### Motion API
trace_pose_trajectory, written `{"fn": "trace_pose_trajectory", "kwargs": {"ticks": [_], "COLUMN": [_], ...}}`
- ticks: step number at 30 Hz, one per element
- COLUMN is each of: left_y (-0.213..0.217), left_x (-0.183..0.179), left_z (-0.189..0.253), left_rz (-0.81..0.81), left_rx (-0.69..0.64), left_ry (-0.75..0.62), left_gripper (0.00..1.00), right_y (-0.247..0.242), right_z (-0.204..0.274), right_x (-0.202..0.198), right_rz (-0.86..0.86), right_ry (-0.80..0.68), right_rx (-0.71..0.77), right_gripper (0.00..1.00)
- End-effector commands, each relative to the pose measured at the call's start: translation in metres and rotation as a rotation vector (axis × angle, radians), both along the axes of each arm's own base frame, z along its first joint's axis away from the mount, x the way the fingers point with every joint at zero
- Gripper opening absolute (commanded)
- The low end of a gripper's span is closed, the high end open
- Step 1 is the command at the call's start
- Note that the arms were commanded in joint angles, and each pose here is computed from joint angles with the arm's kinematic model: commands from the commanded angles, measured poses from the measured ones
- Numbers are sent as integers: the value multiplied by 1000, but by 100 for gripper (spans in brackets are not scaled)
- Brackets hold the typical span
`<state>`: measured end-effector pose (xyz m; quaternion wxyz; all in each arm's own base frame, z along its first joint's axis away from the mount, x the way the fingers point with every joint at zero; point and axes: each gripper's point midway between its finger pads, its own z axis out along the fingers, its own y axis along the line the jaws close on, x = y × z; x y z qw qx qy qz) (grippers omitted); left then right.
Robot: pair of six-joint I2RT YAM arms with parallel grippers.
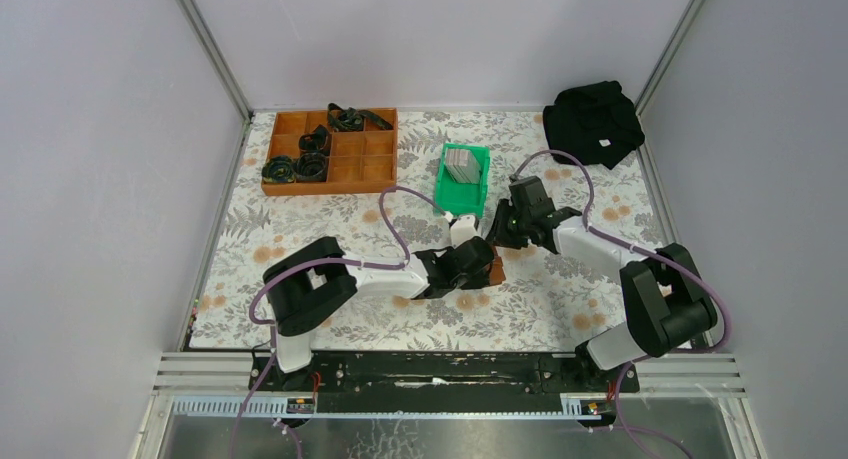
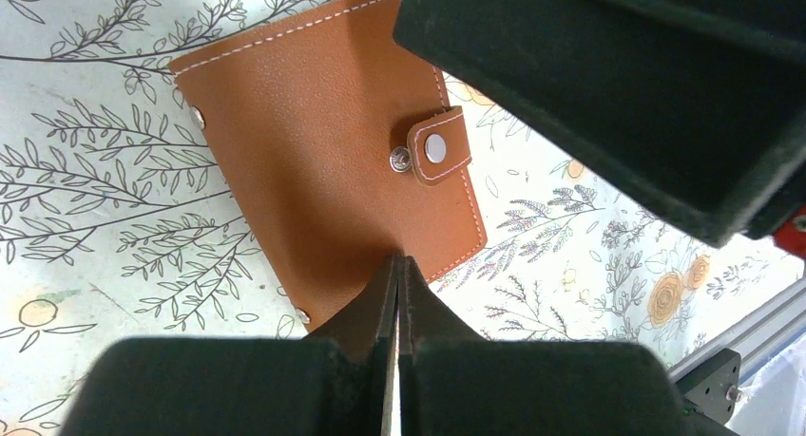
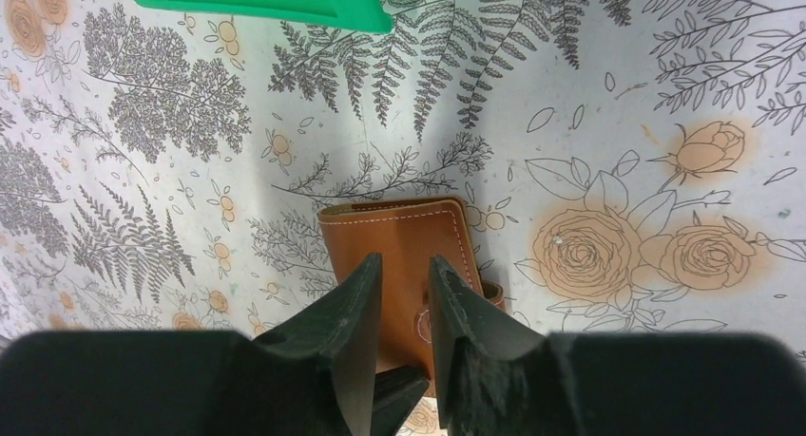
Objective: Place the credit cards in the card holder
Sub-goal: Close the card holder at the center of the board.
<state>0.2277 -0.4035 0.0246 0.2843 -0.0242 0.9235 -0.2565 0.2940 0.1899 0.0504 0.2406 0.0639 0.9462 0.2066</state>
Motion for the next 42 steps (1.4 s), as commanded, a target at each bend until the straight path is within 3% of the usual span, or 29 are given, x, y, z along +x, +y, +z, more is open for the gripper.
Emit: {"fn": "trace_pose_trajectory", "kwargs": {"ticks": [1, 16, 42], "left_y": [67, 63, 66], "left_x": [-27, -29, -29], "left_z": [-66, -64, -69], "left_rz": [-19, -26, -35], "left_rx": [272, 177, 106], "left_ry": [119, 112, 136], "left_gripper": [0, 0, 0], "right_y": [-6, -3, 1], "right_z": [22, 21, -1], "right_x": [9, -14, -20], "right_rz": [12, 90, 124], "right_ry": [-64, -59, -8], "right_rx": [-43, -221, -386], "right_gripper": [32, 33, 33]}}
